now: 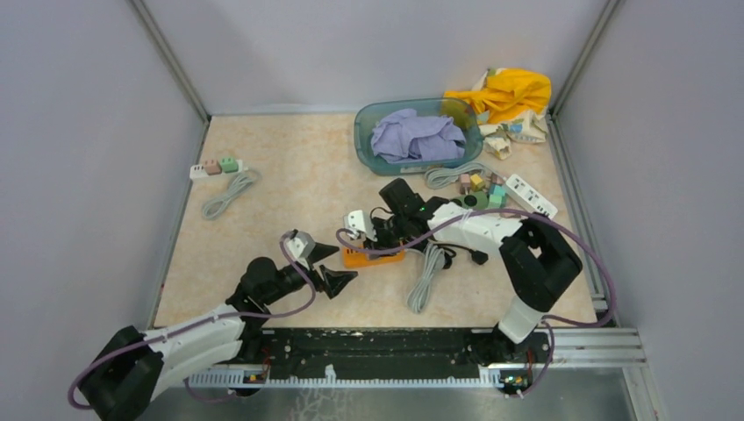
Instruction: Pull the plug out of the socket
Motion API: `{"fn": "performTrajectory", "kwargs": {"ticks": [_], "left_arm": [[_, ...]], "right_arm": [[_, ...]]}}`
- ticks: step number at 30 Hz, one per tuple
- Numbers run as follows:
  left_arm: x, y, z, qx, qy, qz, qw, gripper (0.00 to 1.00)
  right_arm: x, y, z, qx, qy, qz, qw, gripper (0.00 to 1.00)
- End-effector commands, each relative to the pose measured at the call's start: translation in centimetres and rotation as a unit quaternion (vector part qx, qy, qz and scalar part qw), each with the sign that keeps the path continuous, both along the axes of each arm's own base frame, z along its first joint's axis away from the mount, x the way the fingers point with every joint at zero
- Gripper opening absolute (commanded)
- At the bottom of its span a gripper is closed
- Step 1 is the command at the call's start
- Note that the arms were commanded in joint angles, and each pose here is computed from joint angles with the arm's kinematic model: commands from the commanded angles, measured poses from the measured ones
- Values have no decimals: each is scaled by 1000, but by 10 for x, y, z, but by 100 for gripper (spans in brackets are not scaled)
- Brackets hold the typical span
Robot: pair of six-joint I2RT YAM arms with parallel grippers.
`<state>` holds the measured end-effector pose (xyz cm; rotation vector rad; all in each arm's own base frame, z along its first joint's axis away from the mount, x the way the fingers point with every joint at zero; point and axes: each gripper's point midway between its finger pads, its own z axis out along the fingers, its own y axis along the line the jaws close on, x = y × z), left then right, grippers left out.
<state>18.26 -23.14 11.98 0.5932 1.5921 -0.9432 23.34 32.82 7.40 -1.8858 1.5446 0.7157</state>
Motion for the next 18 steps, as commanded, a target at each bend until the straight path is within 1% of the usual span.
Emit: {"fn": "performTrajectory", "kwargs": {"ticks": [1, 4, 7, 12, 18], "left_arm": [[-23, -7, -15, 8, -30, -66, 997, 100], [-24, -22, -21, 39, -38, -96, 994, 100], [-24, -31, -27, 62, -59, -110, 990, 100], [-25, -34, -32, 75, -80, -121, 987, 100], [-30, -35, -40, 79, -89, -127, 985, 100]], "right_arm": [[-16, -23, 24, 27, -7, 40, 999, 1], [-31, -37, 24, 37, 12, 68, 997, 1], [-42, -48, 20, 30, 11, 85, 996, 1], [-44, -60, 19, 43, 7, 81, 996, 1], [-45, -64, 13, 38, 6, 89, 995, 2]]}}
